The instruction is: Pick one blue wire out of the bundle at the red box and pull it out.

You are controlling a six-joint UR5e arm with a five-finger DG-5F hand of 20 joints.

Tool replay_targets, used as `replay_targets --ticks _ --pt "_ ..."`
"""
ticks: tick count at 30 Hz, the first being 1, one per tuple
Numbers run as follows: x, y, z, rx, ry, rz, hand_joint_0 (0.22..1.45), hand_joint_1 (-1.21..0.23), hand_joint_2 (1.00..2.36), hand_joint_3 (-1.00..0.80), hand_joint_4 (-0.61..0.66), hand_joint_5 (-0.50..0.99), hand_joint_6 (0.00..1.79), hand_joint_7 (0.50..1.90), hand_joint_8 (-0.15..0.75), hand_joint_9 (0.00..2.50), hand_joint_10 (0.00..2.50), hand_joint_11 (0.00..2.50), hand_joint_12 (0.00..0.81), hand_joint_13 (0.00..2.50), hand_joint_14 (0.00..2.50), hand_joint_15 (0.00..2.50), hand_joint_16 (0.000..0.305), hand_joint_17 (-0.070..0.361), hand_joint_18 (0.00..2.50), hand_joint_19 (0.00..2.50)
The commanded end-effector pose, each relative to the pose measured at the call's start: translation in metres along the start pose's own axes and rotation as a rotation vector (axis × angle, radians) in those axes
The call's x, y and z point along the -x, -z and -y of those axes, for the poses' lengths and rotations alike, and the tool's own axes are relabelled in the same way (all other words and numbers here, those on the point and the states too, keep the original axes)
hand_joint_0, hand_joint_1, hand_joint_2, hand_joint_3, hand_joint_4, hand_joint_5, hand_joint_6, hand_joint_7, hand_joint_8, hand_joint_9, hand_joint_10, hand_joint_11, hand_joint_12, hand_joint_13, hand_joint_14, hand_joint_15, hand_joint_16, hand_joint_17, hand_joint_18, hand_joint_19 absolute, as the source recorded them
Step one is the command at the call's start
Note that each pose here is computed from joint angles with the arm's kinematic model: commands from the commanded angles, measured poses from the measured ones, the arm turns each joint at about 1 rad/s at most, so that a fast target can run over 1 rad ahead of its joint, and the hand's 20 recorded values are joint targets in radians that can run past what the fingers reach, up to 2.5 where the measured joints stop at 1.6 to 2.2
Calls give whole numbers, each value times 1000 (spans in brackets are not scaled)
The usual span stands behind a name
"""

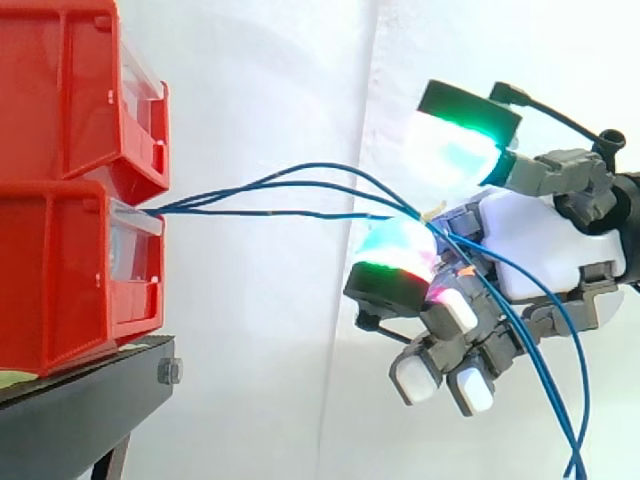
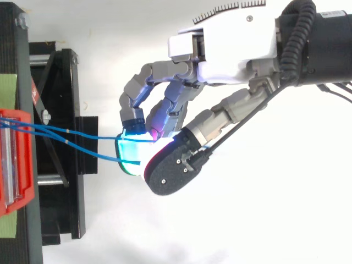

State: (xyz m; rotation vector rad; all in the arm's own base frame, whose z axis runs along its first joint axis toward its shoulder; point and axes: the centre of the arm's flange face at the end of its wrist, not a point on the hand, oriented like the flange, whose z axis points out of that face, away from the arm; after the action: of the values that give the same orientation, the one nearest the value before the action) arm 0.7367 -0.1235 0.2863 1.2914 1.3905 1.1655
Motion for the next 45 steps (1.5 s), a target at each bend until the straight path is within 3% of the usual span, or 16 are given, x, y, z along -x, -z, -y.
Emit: replay_targets --ticks 1,8,14,21,23,29,32,34,40,45 --pt "1 0 0 2 0 1 520 -504 1000 -500 175 -168 875 950 339 916 13 605 421 776 18 458 57 128 706 539" --pt "1 0 0 1 1 2 579 -665 1013 -318 144 -168 882 985 334 916 14 611 412 773 18 459 53 120 691 533" --pt "3 0 0 1 1 4 606 -789 1015 -281 111 -174 888 983 320 879 14 609 410 757 18 451 53 119 688 516" --pt "1 0 0 2 1 1 667 -873 1012 -350 67 -190 902 955 308 844 16 597 407 733 16 432 53 119 683 471" --pt "2 0 0 2 1 1 688 -901 1002 -478 116 -196 899 927 301 822 15 593 407 724 16 422 53 119 676 447" --pt "2 0 0 2 1 1 531 -845 1000 -500 166 -205 897 906 306 801 13 594 417 718 16 433 56 126 664 472" --pt "1 0 0 2 1 -1 473 -659 1000 -500 180 -199 897 881 333 826 12 594 438 723 16 455 62 139 653 515" --pt "1 0 0 0 1 -2 528 -563 1000 -500 159 -190 890 946 332 875 13 593 418 720 18 461 58 130 616 550" --pt "2 0 0 2 1 -1 586 -676 1016 -259 118 -178 904 991 330 896 16 604 408 740 17 468 54 122 627 552" --pt "1 0 0 1 1 2 601 -760 1018 -201 89 -180 907 1048 325 886 16 598 406 737 17 457 54 122 646 522"
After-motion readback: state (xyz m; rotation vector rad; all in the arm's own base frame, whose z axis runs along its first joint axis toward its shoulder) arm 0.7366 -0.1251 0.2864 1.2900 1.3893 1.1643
